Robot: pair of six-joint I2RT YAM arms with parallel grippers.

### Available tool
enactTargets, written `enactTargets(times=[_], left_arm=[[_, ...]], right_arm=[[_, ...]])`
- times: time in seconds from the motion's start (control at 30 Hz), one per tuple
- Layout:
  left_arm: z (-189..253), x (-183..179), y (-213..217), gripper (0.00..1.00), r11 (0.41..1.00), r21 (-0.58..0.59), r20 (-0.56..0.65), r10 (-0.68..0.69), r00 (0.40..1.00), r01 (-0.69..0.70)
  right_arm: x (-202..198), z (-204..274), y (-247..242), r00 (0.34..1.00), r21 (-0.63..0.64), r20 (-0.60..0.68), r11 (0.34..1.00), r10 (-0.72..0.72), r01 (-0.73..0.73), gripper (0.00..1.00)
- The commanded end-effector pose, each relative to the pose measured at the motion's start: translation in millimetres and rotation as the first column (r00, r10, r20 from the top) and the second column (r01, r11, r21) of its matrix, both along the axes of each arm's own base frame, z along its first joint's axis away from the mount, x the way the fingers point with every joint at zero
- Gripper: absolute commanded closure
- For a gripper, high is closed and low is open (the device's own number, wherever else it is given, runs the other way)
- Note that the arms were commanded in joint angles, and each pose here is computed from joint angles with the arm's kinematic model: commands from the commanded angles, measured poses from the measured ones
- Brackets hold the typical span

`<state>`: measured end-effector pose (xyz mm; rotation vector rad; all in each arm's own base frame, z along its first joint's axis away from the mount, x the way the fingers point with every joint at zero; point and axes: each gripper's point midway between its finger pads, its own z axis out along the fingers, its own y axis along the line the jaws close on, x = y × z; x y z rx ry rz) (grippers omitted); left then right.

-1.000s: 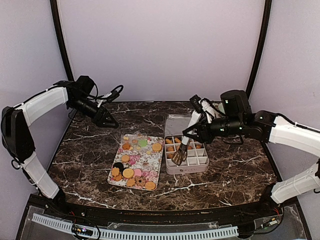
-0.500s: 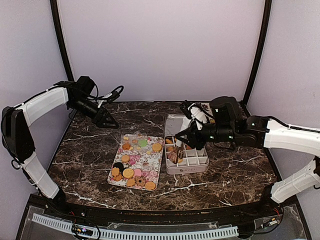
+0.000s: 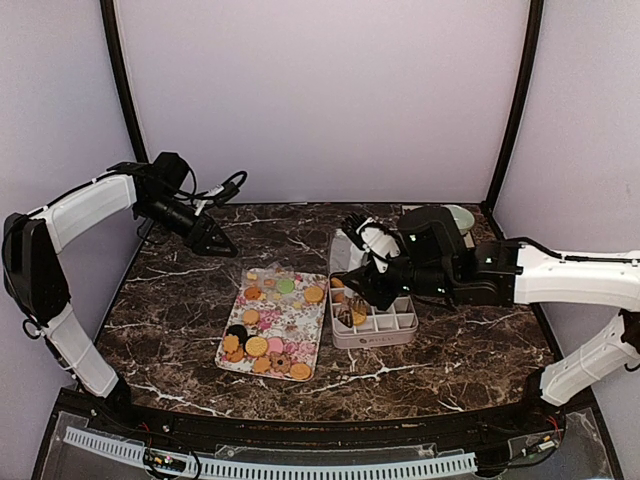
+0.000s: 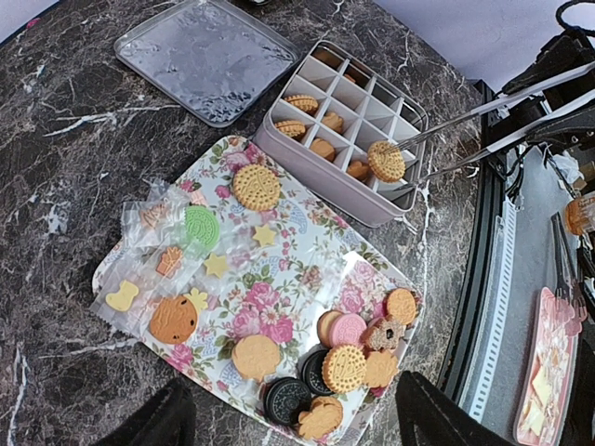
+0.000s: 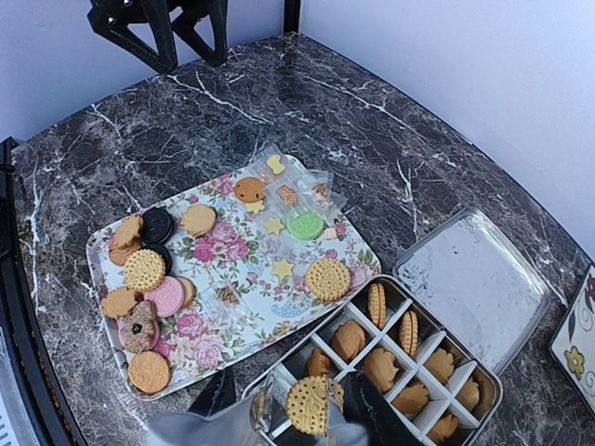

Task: Pack the cookies
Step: Pick up the fake cookies from the packing box.

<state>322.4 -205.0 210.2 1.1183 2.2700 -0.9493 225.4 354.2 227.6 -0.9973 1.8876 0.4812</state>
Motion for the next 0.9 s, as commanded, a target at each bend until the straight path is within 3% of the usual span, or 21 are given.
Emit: enactTargets(times=[0.0,0.87], left_arm=[[20.4,-6.8,2.2,0.24,1.000,-0.023,0.043,-0.009,0.999,0.010],[24.3,-8.7,1.5,0.24,0.999,-0.037,0.034,-0.016,0.999,0.017]], right_arm=[[6.4,25.0,9.0,0.997,0.053,0.070,0.998,-0.019,0.016,0.61],[-4.0,10.0,13.7,0.985,-0.090,0.167,0.995,-0.037,0.053,0.62]])
